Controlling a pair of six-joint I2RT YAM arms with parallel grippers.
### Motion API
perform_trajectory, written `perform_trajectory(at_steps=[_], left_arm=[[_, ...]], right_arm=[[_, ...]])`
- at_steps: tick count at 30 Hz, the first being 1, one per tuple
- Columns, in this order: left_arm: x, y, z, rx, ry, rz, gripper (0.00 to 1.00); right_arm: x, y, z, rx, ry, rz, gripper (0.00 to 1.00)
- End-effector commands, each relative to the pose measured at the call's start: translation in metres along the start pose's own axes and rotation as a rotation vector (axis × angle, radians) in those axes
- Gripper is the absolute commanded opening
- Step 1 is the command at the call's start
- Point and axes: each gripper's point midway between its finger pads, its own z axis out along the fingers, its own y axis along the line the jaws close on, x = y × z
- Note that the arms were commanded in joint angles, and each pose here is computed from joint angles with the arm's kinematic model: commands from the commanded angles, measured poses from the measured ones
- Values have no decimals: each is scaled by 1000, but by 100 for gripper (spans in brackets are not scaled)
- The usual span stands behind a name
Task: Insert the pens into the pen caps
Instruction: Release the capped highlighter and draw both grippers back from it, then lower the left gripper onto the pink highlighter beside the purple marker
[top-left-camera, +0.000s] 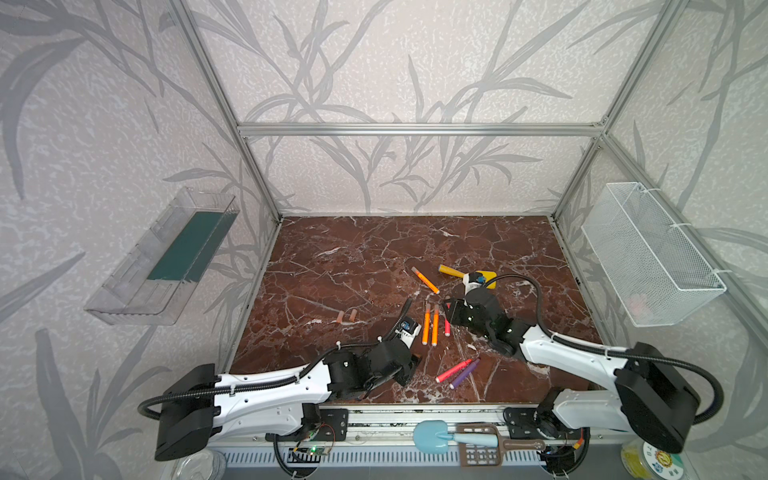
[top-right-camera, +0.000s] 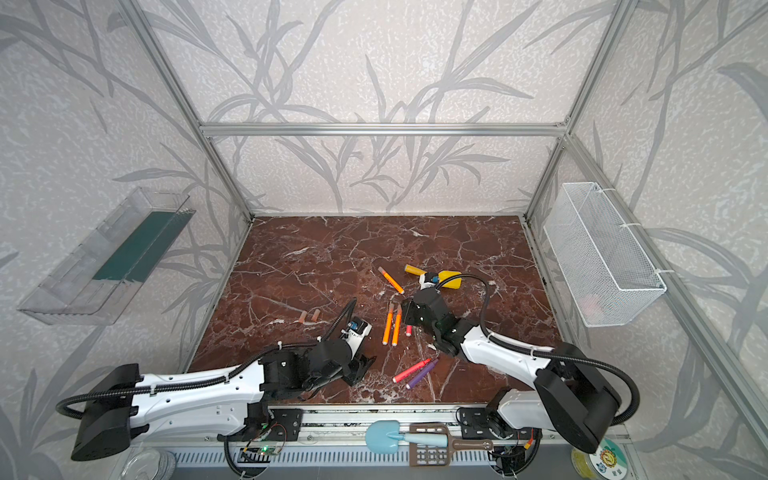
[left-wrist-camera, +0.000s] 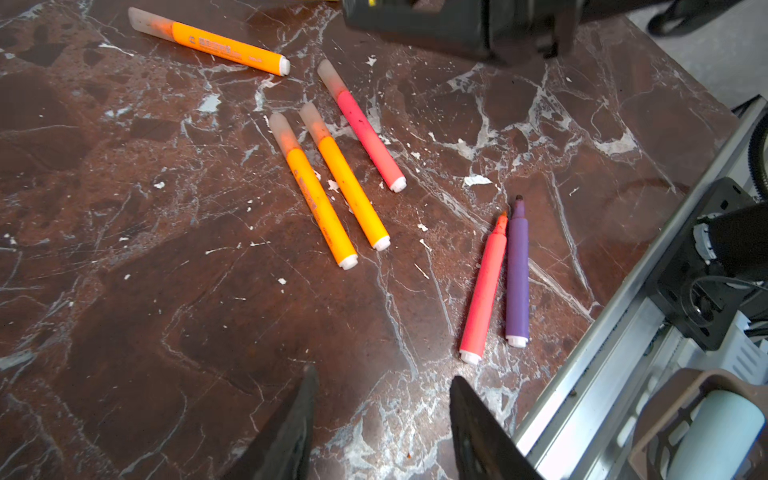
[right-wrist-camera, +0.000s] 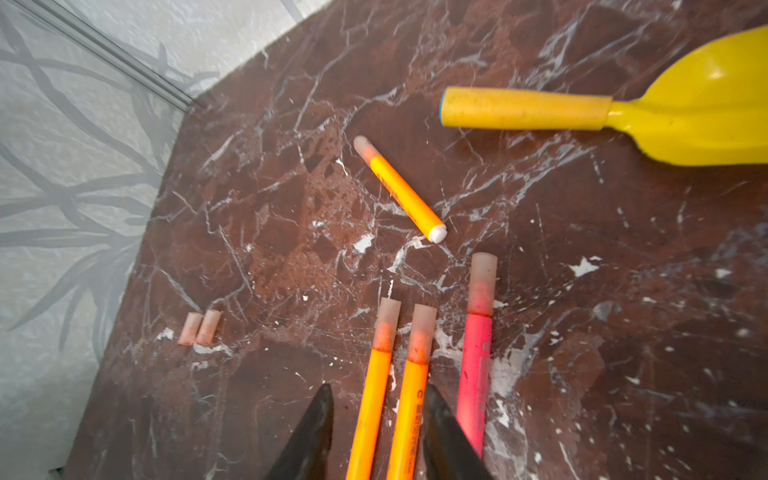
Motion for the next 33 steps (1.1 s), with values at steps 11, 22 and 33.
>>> perform_trajectory(at_steps=[11, 22, 33], left_arm=[[12, -52, 58, -44, 224, 226, 51], [29, -62, 103, -118, 376, 282, 51], [40, -60, 108, -129, 406, 273, 51]], right_arm=[[-39, -71, -62, 186, -220, -70, 51], [-58, -135, -103, 340, -320, -15, 52], [-55, -134, -100, 306, -312, -3, 53]])
